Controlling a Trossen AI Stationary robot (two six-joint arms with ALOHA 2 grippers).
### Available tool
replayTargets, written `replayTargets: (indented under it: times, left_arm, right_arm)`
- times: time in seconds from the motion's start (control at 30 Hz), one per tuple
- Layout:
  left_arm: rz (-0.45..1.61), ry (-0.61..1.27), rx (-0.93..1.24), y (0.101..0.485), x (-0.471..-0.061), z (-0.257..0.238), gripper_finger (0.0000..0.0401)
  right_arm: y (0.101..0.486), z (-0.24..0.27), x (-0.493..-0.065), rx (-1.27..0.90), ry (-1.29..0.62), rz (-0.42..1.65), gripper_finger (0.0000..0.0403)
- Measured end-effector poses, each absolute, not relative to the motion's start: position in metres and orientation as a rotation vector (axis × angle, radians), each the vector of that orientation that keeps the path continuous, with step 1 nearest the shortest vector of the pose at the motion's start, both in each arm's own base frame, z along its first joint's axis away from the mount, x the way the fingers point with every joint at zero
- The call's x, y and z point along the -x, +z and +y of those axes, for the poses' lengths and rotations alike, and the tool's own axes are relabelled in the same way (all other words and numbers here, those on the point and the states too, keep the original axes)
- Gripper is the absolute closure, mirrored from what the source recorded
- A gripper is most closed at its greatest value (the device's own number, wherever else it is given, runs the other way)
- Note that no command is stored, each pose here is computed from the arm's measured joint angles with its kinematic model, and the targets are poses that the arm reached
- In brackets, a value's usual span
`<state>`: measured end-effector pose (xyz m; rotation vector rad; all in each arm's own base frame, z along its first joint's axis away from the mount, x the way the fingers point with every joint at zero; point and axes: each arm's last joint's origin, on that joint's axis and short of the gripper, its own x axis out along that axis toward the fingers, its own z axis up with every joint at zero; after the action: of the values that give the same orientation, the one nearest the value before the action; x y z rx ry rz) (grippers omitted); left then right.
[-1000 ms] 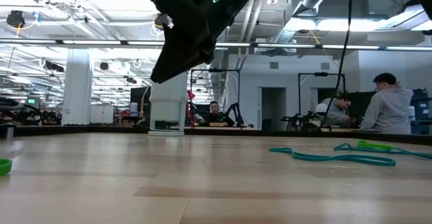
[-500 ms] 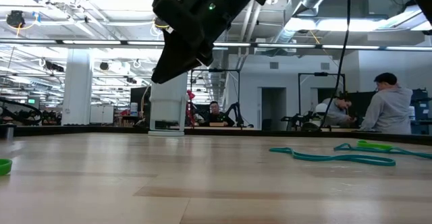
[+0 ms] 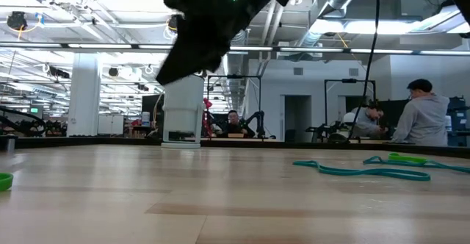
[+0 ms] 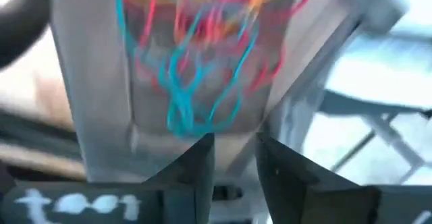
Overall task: Pick and place items into bin
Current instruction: Put the blue rubber band into the black bin
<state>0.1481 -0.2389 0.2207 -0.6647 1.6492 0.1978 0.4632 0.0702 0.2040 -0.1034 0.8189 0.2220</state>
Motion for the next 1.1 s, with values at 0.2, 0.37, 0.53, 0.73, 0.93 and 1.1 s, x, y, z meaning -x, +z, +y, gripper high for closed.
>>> replayTargets:
  times: [0.2, 0.37, 0.53, 0.73, 0.93, 1.1]
  left_arm:
    - [1.382, 0.084, 0.481, 0.253, -0.179, -0.230, 0.0328]
    - [1.224, 0.038, 0.284, 0.278, -0.197, -0.219, 0.0337]
    - [1.147, 0.063, 0.078, 0.284, -0.208, -0.203, 0.0333]
    - [0.994, 0.127, -0.091, 0.287, -0.227, -0.188, 0.0323]
    - [0.890, 0.139, -0.368, 0.306, -0.245, -0.171, 0.0327]
    - [0.890, 0.214, -0.555, 0.364, -0.248, -0.141, 0.0328]
  right_arm:
    - [0.209, 0.100, -0.462, 0.127, 0.363, 0.747, 0.0320]
    - [0.208, 0.117, -0.458, 0.117, 0.378, 0.758, 0.0320]
    - [0.200, 0.118, -0.449, 0.029, 0.319, 0.896, 0.0320]
    - [0.203, 0.112, -0.423, 0.035, 0.133, 1.132, 0.0320]
    - [0.250, 0.092, -0.375, 0.110, -0.080, 1.300, 0.0320]
    - [0.316, 0.073, -0.327, 0.054, -0.248, 1.211, 0.0320]
